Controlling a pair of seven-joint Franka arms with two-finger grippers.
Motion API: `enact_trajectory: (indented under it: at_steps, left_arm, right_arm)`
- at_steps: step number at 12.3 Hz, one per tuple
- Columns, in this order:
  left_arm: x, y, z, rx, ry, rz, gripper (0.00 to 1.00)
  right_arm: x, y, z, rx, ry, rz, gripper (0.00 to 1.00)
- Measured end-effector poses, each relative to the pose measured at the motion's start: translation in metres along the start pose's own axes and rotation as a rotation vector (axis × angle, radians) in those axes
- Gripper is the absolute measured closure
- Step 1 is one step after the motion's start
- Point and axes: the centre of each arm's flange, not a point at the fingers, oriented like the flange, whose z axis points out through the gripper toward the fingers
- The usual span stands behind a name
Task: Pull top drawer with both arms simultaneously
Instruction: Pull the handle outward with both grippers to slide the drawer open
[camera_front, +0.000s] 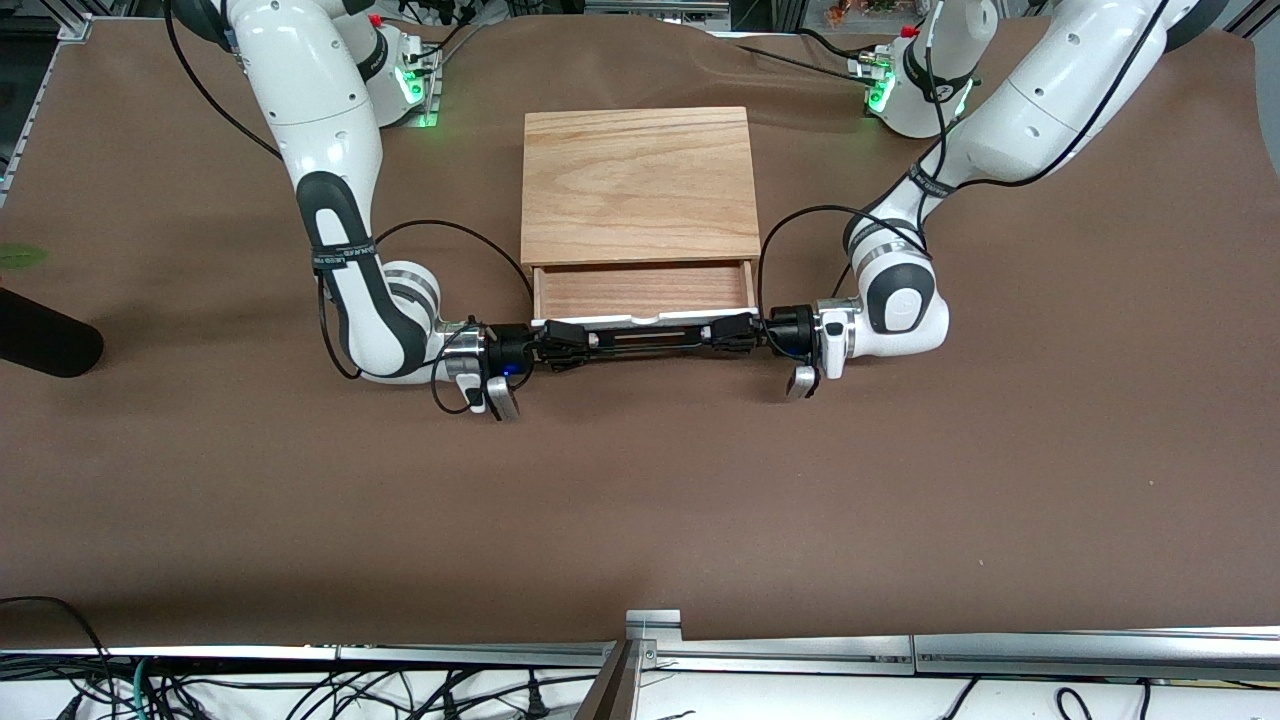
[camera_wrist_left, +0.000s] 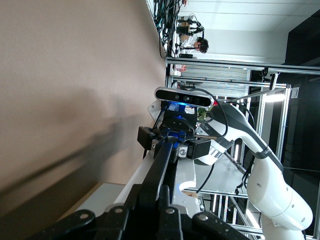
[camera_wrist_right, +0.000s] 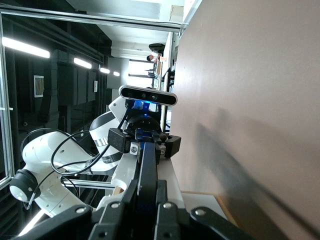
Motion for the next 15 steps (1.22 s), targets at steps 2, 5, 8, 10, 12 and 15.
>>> enact_trajectory:
  at_steps: [2,5,8,10,12,15]
  left_arm:
    - [0.010,-0.001,-0.001,-0.007,-0.020,-0.018,0.82]
    - [0.020,-0.003,-0.001,-0.015,-0.065,-0.042,0.82]
    - [0.032,-0.004,-0.002,-0.008,-0.117,-0.067,0.82]
    - [0.039,-0.004,-0.001,-0.009,-0.129,-0.072,0.82]
    - [0.044,-0.003,-0.002,-0.009,-0.125,-0.075,0.82]
    - [0.047,-0.002,-0.001,-0.007,-0.123,-0.075,0.82]
  right_arm:
    - [0.007,0.001,0.001,-0.003,0.002,0.009,0.81]
    - [0.012,0.004,0.001,0.000,-0.008,0.014,0.81]
    - [0.018,0.006,0.003,0.003,-0.020,0.028,0.81]
    - [0.022,0.006,0.002,0.000,-0.017,0.028,0.81]
    - [0.028,0.006,0.003,-0.002,-0.014,0.024,0.81]
    - [0.031,0.006,0.001,-0.007,-0.016,0.022,0.81]
